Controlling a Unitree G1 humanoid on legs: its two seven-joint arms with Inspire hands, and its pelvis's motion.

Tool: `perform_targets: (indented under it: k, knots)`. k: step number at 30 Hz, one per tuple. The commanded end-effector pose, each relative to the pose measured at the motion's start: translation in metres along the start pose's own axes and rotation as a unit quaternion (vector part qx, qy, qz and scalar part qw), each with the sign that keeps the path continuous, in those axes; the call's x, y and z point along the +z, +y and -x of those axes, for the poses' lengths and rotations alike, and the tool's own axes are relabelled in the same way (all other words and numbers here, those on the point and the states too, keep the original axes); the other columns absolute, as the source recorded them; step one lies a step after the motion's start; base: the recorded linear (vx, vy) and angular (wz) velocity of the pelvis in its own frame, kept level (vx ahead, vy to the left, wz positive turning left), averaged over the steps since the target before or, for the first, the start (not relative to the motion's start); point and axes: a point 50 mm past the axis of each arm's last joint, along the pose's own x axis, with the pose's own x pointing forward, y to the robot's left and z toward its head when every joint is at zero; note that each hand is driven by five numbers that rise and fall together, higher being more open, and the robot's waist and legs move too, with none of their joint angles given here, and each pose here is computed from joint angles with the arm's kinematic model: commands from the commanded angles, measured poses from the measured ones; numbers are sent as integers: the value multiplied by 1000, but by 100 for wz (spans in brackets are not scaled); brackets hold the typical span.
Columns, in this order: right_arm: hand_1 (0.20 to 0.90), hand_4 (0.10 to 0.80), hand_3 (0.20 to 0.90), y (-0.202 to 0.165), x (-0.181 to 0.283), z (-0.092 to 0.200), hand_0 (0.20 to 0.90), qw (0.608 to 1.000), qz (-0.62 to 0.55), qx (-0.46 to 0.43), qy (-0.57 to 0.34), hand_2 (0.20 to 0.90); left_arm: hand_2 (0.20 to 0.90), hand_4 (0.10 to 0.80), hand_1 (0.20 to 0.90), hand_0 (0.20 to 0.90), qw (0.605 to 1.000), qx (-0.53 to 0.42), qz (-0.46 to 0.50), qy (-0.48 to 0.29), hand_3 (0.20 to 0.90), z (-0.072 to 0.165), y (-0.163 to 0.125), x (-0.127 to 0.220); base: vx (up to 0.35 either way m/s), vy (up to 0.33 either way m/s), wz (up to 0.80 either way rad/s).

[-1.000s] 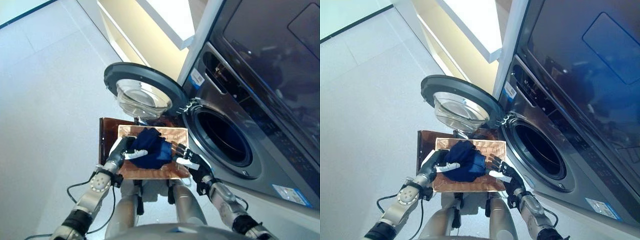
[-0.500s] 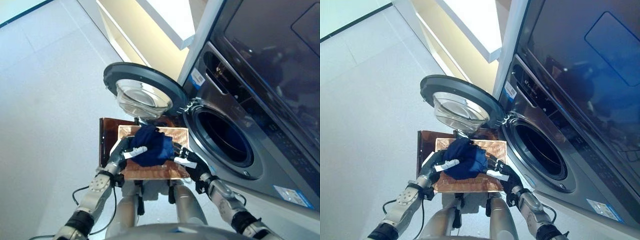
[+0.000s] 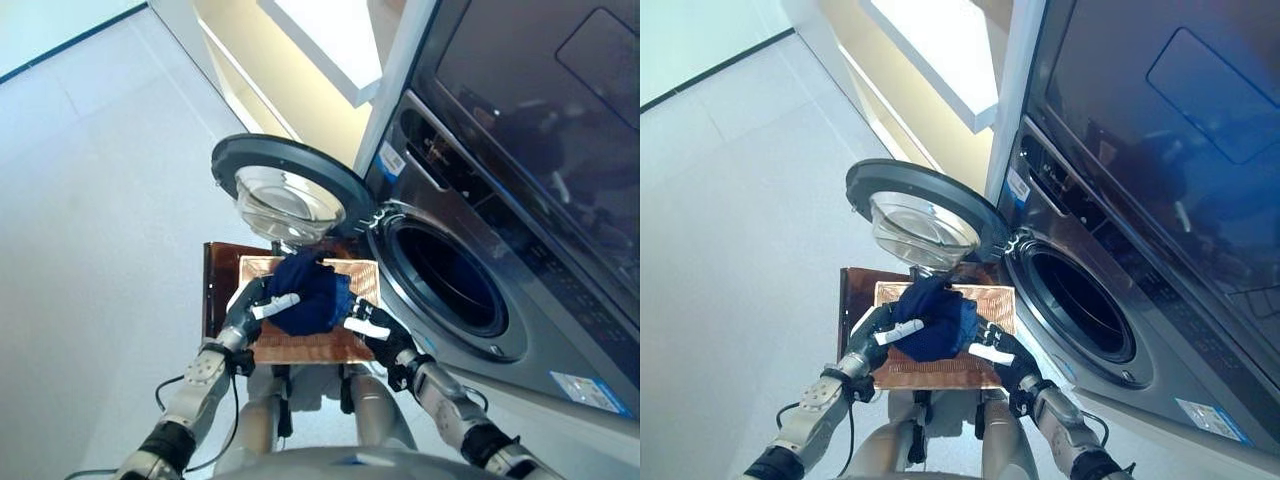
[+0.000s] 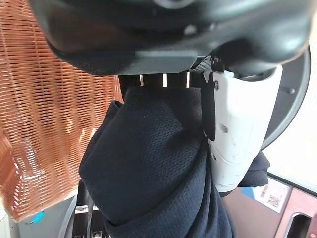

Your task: Pick up the clothes and place them into the washing machine

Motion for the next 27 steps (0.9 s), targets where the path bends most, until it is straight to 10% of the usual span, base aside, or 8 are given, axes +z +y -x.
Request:
perform_targets:
  k: [1,27]
  knots:
    - [900,800,900,33,13,-6,900,995,-14,78,-56,900,200,300,200,200,995,-25,-2,-92,200,-4,-10,27,41,-3,-2]
    - [900,800,900,70,15,-14,900,987,-42,141,-70,900,200,300,200,200,997,-5,16,-77,200,-2,-12,15,19,1,0]
